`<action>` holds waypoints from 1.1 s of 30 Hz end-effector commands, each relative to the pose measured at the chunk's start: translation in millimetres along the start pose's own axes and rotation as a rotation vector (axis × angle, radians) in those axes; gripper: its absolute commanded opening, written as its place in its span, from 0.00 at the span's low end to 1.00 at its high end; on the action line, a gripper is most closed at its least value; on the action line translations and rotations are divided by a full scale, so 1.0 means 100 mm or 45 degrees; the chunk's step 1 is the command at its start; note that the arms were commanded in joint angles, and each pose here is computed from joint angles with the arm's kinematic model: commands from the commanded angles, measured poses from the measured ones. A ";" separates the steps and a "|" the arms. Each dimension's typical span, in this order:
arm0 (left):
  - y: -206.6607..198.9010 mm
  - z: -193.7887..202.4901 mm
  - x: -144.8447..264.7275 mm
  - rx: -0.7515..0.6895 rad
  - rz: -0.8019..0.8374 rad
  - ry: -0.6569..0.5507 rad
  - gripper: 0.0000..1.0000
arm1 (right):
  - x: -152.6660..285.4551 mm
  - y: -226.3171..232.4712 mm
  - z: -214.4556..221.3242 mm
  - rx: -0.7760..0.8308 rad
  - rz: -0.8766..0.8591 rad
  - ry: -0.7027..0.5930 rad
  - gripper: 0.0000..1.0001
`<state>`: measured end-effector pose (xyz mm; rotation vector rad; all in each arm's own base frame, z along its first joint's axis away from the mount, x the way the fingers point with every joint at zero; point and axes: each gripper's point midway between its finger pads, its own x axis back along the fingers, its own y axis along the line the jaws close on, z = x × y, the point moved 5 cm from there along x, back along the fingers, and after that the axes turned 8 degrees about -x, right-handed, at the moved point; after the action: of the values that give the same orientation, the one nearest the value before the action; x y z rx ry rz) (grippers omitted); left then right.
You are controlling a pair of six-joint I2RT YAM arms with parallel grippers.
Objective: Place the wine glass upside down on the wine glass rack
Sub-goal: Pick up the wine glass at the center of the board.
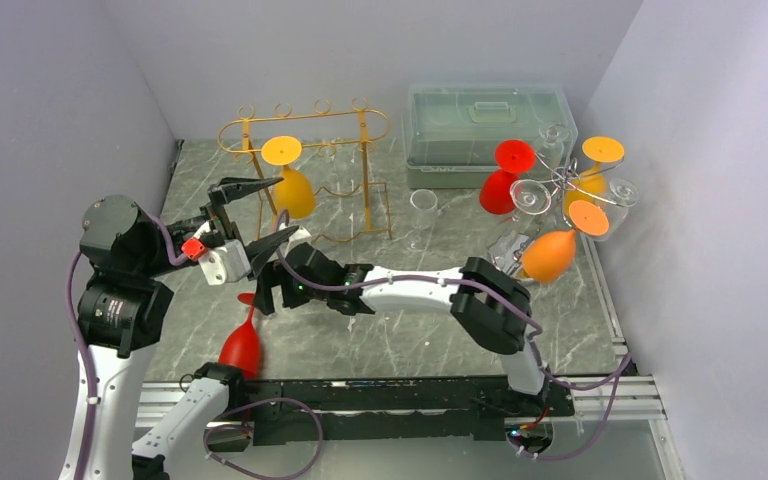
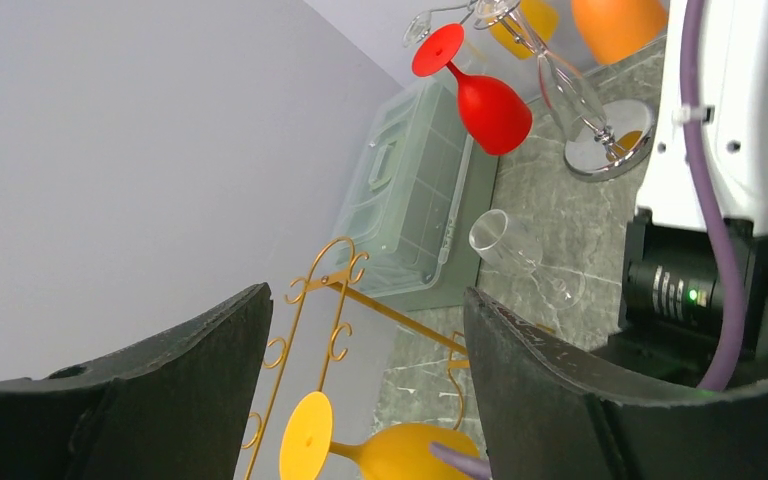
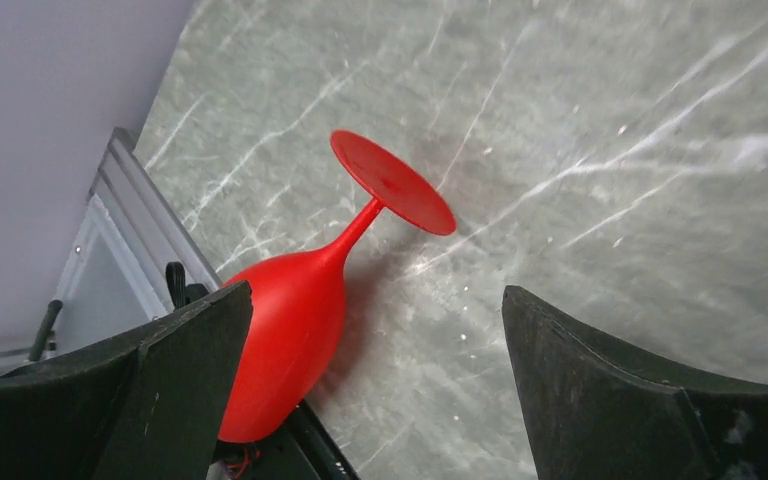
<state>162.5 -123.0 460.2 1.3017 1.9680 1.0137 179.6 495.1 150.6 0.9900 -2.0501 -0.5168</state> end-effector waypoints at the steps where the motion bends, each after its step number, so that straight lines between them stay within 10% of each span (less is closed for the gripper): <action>1: 0.01 -0.02 0.00 -0.022 0.001 -0.011 0.75 | -0.09 0.26 0.12 -0.187 -0.064 0.121 0.92; 15: 0.01 -0.02 0.00 -0.022 0.001 -0.011 0.75 | -0.63 0.31 0.46 -0.360 -0.020 0.238 0.72; 23: 0.01 -0.02 0.00 -0.022 0.001 -0.011 0.75 | -0.90 0.06 0.56 -0.312 0.118 0.208 0.48; 28: 0.01 -0.02 0.00 -0.022 0.001 -0.011 0.75 | -0.72 -0.18 0.33 -0.220 0.233 0.104 0.11; 33: 0.01 -0.02 0.00 -0.022 0.001 -0.011 0.75 | -0.24 -0.45 0.15 -0.019 0.348 0.012 0.05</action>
<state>162.5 -123.0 460.2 1.3021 1.9677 1.0136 177.0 527.2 67.9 0.6964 -1.9273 -0.4999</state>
